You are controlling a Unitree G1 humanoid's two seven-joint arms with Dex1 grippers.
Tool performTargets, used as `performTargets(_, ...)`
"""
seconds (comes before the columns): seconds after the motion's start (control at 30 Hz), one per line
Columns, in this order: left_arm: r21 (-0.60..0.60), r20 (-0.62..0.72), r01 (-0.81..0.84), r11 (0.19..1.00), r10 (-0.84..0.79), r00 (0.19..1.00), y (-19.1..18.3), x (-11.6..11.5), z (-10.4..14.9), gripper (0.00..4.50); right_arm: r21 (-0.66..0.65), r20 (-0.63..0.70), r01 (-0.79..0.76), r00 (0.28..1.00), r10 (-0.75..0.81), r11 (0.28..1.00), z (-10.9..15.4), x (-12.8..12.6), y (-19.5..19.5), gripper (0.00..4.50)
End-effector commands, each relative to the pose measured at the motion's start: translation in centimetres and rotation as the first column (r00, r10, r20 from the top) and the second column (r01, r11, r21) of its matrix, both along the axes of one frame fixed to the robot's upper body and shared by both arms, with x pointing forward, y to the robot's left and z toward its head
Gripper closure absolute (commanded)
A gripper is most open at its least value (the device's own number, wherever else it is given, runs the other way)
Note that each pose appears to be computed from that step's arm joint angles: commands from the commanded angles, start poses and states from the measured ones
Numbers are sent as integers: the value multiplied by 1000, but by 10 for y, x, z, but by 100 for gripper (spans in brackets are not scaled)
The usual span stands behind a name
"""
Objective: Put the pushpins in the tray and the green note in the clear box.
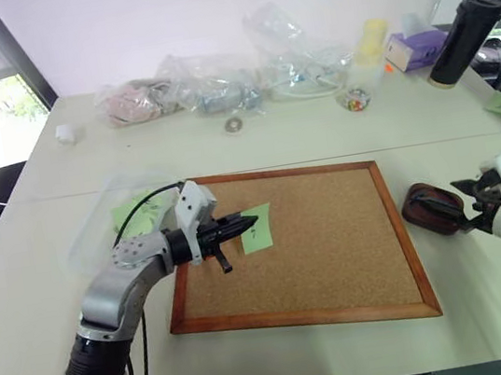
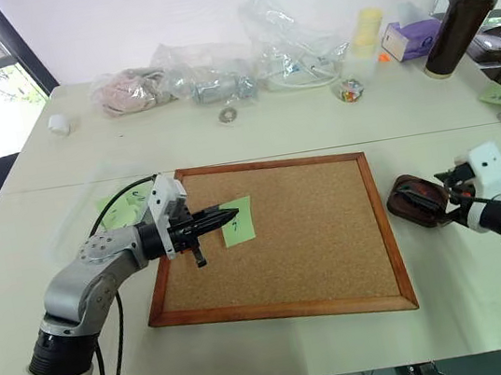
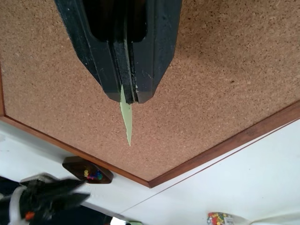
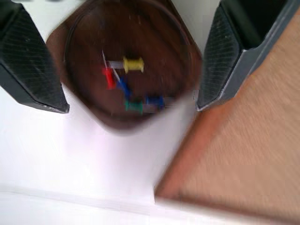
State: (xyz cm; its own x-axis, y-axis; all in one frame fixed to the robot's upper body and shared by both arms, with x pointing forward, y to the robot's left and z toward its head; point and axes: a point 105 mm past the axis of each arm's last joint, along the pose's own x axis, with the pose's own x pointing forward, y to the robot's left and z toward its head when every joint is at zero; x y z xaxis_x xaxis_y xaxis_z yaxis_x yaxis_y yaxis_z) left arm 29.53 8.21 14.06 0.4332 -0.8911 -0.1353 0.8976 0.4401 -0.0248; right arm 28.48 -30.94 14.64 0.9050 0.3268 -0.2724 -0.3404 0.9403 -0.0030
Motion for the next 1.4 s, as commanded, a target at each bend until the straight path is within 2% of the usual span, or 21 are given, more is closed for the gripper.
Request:
performTargets(0.03,-18,133,-5,1000,7,991,5,2,42,450,42,109,-214,972,209,976,41,-4,48,4)
performTargets(0.23,-15,256,-176,984,174,951,40,15,90,450,-9,151,-485,864,480,875,64,-6,130,4)
performTargets(0.3,-14,273,-220,975,215,938,51,16,98,450,-13,150,-525,841,520,851,65,-8,143,4)
performTargets(0.4,-8,238,-349,937,341,909,99,16,108,450,-60,104,-638,761,641,768,58,-19,169,4)
performTargets(0.47,38,210,-409,912,393,896,127,12,103,450,-78,101,-701,702,705,709,60,-27,181,4)
performTargets(0.67,138,174,-507,851,483,858,178,14,86,450,-130,75,-794,589,804,594,62,-33,199,4)
performTargets(0.87,170,98,-489,856,479,872,183,20,60,450,-172,59,-799,575,816,576,55,-26,203,4)
performTargets(0.9,175,64,-471,865,467,882,181,20,51,380,-175,63,-797,577,814,578,54,-24,203,0)
performTargets(0.93,181,35,-456,871,458,888,180,20,42,351,-177,67,-795,579,813,580,54,-23,204,0)
performTargets(1.0,208,9,-450,869,458,889,184,20,28,258,-179,71,-792,581,811,583,53,-22,205,0)
performTargets(1.1,252,1,-423,870,437,900,187,19,22,99,-193,60,-780,596,801,595,48,-19,202,0)
performTargets(1.17,263,8,-390,883,402,915,187,16,29,3,-205,45,-771,608,792,603,45,-18,198,0)
performTargets(1.4,259,61,-233,937,225,972,161,1,68,3,-243,1,-748,636,772,617,39,-20,183,0)
